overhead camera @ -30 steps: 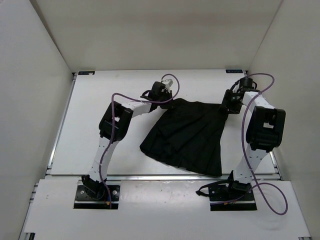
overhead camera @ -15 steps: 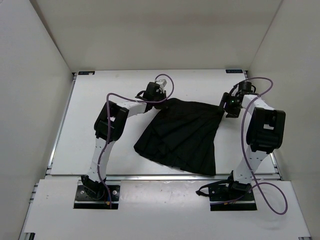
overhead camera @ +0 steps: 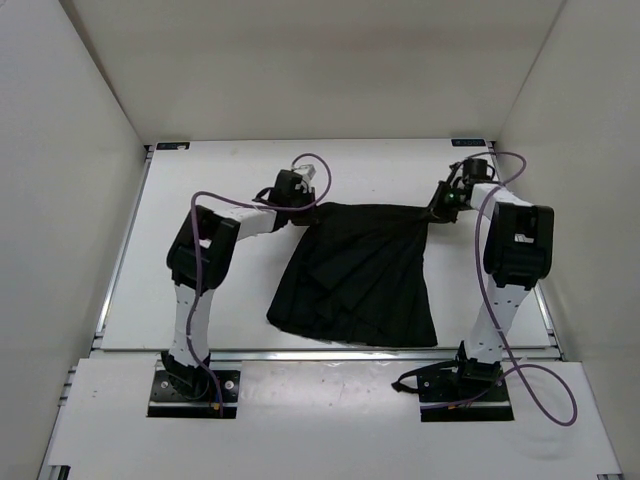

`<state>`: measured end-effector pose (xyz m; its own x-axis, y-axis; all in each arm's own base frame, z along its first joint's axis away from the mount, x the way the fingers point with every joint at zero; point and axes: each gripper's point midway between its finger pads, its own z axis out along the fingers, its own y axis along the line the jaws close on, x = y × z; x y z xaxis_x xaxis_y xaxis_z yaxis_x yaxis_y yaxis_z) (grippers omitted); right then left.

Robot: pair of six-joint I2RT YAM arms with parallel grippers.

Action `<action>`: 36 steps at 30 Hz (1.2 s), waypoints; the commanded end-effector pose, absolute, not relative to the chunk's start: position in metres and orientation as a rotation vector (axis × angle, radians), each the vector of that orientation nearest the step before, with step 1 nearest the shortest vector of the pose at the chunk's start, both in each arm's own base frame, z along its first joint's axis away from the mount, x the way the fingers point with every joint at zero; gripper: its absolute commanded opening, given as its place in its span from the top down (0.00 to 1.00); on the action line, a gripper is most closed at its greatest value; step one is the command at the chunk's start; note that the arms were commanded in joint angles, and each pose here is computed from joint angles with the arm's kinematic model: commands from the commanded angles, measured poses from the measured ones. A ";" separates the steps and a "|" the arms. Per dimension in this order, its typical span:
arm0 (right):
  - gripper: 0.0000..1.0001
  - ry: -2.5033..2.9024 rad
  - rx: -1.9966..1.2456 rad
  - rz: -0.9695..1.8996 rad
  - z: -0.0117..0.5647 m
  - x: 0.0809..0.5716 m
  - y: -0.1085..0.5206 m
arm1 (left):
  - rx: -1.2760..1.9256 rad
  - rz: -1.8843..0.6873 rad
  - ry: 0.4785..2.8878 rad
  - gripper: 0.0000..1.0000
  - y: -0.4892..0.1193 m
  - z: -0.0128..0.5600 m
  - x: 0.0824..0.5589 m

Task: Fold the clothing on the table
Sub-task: Fold the skirt

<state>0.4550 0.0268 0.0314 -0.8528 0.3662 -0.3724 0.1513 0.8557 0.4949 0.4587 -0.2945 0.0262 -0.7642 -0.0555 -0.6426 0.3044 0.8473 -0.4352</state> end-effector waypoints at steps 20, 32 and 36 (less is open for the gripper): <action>1.00 2.324 -0.078 0.864 0.124 0.576 0.134 | 0.021 -0.412 2.182 1.00 -0.154 0.128 0.535; 1.00 1.612 -0.319 0.510 0.498 0.475 0.103 | 0.228 -0.258 1.478 1.00 -0.176 0.490 0.462; 1.00 1.557 -0.342 0.406 0.497 0.414 0.104 | 0.244 -0.289 1.323 1.00 -0.161 0.508 0.376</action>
<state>0.4502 0.1123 0.4812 -0.1413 0.0969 -0.9852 -0.5015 0.8510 0.1556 0.4427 -0.2032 0.4616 0.0372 -0.0722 -0.9967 0.4102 0.9106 -0.0506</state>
